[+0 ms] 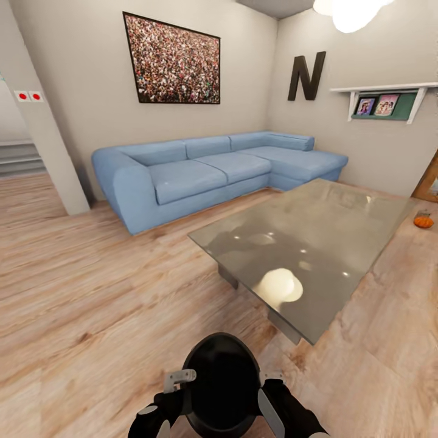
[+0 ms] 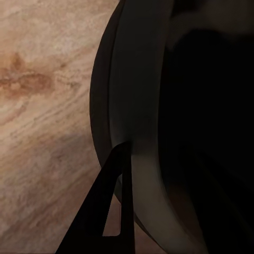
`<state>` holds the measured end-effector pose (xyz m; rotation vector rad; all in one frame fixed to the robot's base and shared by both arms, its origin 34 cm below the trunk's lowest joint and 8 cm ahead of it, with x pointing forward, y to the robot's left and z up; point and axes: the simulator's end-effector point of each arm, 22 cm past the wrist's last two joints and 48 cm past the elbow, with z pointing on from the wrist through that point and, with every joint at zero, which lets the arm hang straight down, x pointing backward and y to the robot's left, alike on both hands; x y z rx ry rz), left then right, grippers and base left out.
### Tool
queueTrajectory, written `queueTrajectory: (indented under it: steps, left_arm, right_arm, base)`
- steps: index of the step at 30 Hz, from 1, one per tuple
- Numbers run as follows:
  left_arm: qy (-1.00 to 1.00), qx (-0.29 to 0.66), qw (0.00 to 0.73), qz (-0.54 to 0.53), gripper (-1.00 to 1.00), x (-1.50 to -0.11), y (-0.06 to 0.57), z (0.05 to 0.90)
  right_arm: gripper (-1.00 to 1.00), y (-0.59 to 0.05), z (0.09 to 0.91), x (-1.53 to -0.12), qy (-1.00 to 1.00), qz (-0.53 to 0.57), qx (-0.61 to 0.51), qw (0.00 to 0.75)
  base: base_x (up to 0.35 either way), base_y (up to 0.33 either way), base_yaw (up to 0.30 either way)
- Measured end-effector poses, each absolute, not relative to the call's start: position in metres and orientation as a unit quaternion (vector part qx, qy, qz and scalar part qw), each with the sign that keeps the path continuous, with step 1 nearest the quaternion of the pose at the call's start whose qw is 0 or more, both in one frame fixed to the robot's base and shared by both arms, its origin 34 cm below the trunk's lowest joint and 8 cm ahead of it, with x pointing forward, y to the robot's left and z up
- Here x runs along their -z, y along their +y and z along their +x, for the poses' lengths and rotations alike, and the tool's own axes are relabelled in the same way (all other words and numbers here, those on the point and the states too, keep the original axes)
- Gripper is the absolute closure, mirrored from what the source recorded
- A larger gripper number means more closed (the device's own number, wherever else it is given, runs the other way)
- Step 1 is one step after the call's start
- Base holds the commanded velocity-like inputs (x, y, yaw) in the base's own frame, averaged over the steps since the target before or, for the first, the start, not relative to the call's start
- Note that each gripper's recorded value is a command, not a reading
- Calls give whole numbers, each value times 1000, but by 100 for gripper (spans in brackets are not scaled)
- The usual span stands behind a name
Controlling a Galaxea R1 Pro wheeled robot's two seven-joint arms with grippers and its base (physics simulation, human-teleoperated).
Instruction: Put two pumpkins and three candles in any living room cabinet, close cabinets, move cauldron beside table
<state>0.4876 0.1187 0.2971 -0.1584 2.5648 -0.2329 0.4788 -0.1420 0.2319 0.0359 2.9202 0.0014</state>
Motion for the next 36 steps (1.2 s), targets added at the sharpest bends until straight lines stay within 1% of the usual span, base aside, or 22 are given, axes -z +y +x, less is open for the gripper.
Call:
queueTrajectory:
  steps: [5, 23, 36]
  left_arm:
    - [955, 87, 277, -59, 100, -297, 119, 488]
    - [955, 87, 277, -59, 100, -297, 119, 488]
    - [955, 87, 277, -58, 100, -296, 119, 488]
  right_arm:
    - [100, -142, 479, -232, 994, 13, -1, 111]
    - [100, -142, 479, -232, 994, 13, -1, 111]
    - [100, -142, 479, -231, 994, 12, 0, 110]
  base:
    - [196, 37, -27]
    - [88, 2, -1]
    - [13, 0, 0]
